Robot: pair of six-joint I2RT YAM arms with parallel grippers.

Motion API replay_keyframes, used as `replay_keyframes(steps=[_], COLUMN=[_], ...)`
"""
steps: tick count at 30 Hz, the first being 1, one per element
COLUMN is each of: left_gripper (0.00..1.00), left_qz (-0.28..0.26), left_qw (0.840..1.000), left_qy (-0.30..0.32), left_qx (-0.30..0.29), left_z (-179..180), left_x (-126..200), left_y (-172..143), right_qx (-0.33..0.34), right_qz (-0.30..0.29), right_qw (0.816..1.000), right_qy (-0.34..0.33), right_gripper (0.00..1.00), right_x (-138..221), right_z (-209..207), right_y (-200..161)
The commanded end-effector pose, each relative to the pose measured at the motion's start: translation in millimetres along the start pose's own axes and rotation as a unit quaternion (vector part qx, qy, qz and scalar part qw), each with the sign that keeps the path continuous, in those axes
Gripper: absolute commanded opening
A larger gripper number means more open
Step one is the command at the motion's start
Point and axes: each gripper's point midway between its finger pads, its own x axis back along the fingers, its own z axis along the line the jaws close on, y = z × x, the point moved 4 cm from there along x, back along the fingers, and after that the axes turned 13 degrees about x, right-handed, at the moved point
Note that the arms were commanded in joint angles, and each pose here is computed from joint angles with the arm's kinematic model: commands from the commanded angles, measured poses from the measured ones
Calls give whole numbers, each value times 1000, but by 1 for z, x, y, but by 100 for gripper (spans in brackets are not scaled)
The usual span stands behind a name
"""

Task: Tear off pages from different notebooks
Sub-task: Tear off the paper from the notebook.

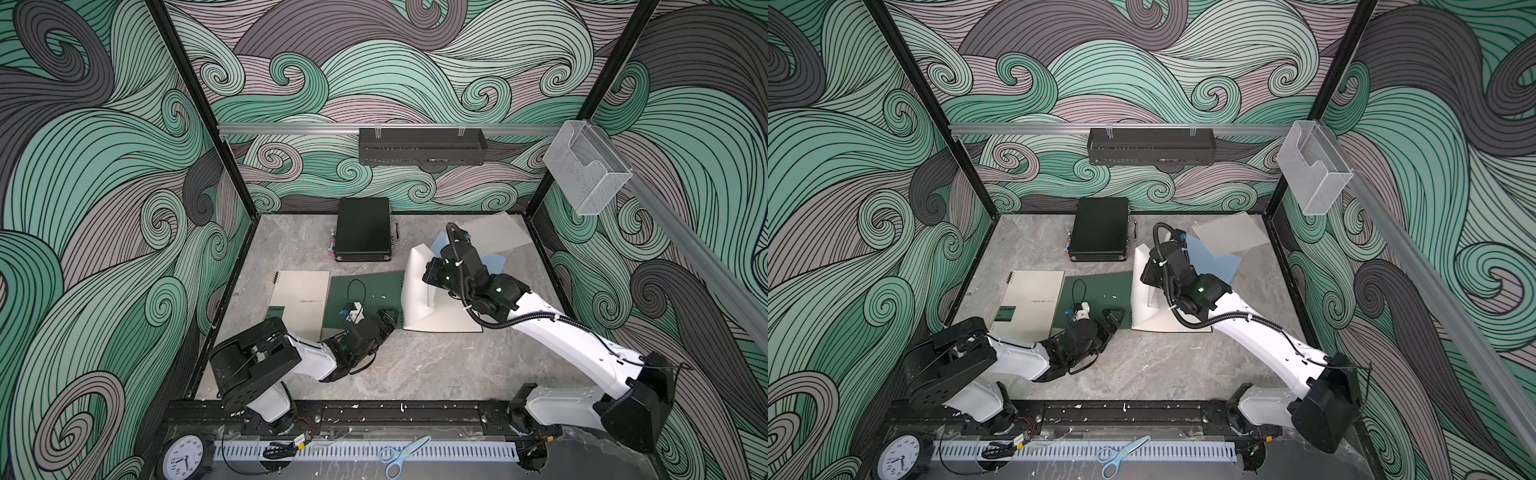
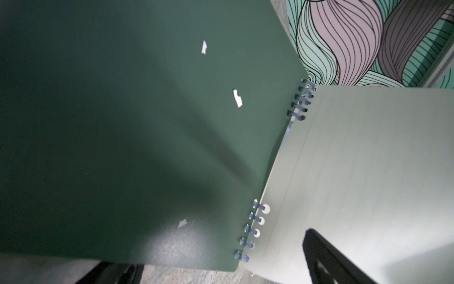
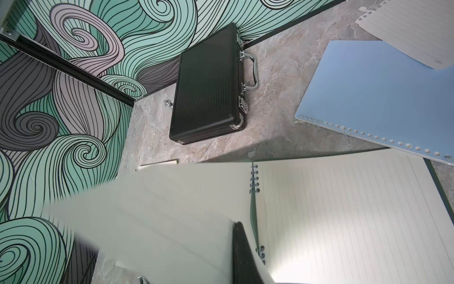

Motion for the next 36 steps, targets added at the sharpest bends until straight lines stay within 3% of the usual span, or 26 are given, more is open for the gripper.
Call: replay_keyframes(steps=[1,6,12,20,27,36], left_gripper=[98,98,89,82,69,66], left_qz=[-44,-78,-105,-129,-136,-137], left_qw=[998,996,994,991,990,990], left_qy=[43,28,-20,-1,11,31], left_qx=[-25,-38,-31,-21,-27,-12], left_z=[35,38,44,62,60,59], left_x=[-5,-16,-27,-33,-37,-57], left_y=[19,30,46,63,68,81], right_qx=[-20,-24,-23,-23,-26,-27], right_qz=[-19,-11,-2,4,11,19], right_qw=[1000,1000,1000,1000,999,999], right_qy=[1,6,-3,-20,-20,-18], right_gripper=[0,0,0,0,0,0], right_x=[9,7,2,-1,-2,-4], right_z=[-5,-7,-12,-24,-26,-27], right_y=[3,-5,-13,-25,-30,-35])
